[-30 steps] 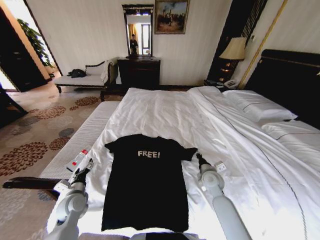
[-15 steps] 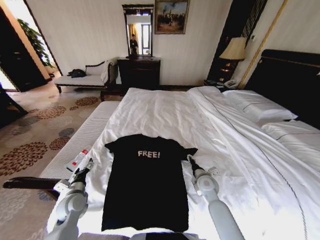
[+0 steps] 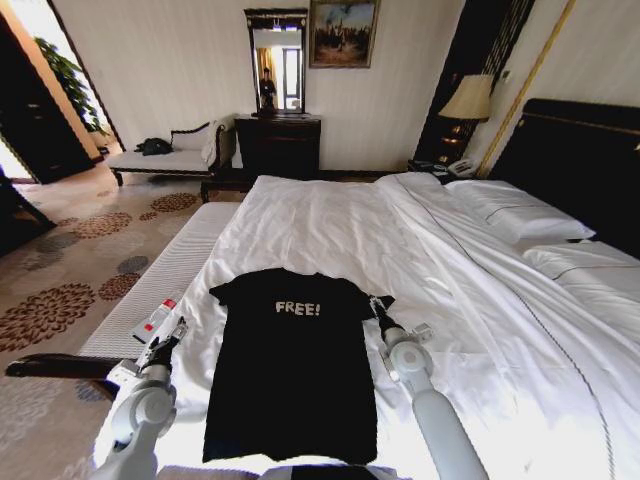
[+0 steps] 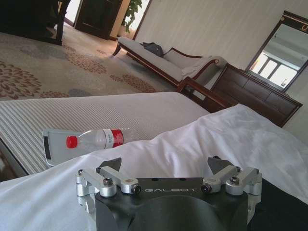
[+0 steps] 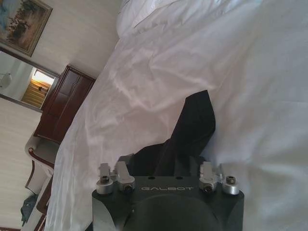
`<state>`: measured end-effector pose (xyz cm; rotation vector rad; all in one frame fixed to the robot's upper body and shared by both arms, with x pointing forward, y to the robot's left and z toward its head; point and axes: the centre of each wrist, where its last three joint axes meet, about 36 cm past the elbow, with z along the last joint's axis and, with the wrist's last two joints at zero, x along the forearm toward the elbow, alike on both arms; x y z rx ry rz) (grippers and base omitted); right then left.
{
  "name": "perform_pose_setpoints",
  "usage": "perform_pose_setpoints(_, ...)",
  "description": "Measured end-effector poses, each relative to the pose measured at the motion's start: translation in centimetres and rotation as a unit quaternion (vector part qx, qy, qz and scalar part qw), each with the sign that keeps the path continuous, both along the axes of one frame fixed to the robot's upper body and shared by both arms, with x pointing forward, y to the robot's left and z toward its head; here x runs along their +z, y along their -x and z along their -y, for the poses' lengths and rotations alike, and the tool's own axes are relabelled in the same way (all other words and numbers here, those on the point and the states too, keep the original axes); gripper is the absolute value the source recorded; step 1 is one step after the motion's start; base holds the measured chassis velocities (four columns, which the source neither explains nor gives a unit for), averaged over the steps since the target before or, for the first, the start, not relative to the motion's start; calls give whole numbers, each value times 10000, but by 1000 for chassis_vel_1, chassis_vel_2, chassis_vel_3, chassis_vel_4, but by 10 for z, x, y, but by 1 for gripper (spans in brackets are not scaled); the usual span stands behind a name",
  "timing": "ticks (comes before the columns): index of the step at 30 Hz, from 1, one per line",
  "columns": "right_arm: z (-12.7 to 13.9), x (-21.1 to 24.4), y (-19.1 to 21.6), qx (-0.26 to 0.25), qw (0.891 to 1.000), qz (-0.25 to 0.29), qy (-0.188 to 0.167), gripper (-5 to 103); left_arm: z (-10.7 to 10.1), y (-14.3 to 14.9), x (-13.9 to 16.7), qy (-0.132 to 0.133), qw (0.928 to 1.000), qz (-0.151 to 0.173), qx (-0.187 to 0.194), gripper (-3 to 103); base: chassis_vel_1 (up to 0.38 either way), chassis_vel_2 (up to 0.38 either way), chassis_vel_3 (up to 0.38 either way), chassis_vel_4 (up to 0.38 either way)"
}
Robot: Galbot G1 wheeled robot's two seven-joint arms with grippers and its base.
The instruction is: Fold the clothes on the bed.
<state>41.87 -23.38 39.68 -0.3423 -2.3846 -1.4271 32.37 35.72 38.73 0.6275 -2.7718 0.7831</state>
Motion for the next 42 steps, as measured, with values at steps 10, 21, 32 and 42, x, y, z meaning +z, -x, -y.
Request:
perform_pose_setpoints(10,2,0,4,-22,10000,-10,47,25,0,1,1,5,10000,6,22,100,0,0,0,0)
perform_pose_setpoints(21,2,2,17,25,10000,-39,62,1,1,1,1,14,10000,8,28,100,0,0,0,0)
perform_pose_setpoints(32,11,16,41,-140,9996,-217,71,0,-4,2,1,2,10000,-9,75,100,0,0,0,0)
perform_pose_setpoints(42,14,-6,39,-225,9984,-492,140,20,-3,2,0,12,10000,-20,83,100,0,0,0,0)
